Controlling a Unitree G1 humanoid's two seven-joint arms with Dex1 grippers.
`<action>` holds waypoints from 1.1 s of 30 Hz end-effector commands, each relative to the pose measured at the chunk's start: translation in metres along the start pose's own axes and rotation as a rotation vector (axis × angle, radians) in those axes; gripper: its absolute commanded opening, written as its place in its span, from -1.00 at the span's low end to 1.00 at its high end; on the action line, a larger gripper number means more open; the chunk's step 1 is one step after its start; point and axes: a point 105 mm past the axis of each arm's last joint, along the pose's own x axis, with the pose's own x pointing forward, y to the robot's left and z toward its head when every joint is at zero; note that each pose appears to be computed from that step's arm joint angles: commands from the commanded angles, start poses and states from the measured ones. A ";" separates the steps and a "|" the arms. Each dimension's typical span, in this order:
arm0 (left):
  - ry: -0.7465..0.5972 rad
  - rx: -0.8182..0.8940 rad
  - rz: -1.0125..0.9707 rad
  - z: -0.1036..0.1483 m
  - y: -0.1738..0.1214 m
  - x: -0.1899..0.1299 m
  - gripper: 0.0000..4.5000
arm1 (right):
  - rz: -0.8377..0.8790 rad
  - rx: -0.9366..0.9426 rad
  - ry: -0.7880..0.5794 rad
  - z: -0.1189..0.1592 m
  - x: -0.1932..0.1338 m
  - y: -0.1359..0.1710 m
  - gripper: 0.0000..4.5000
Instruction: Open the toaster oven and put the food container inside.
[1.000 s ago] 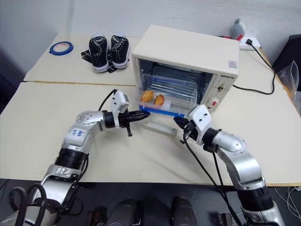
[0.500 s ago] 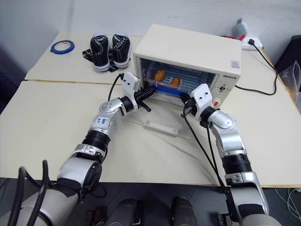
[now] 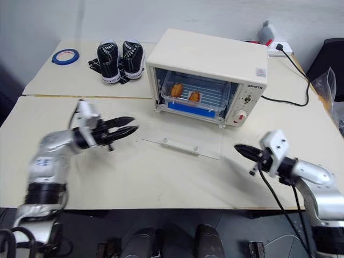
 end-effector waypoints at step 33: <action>-0.053 0.086 0.054 0.002 -0.010 -0.016 1.00 | 0.136 -0.075 -0.555 0.122 0.012 0.001 -0.62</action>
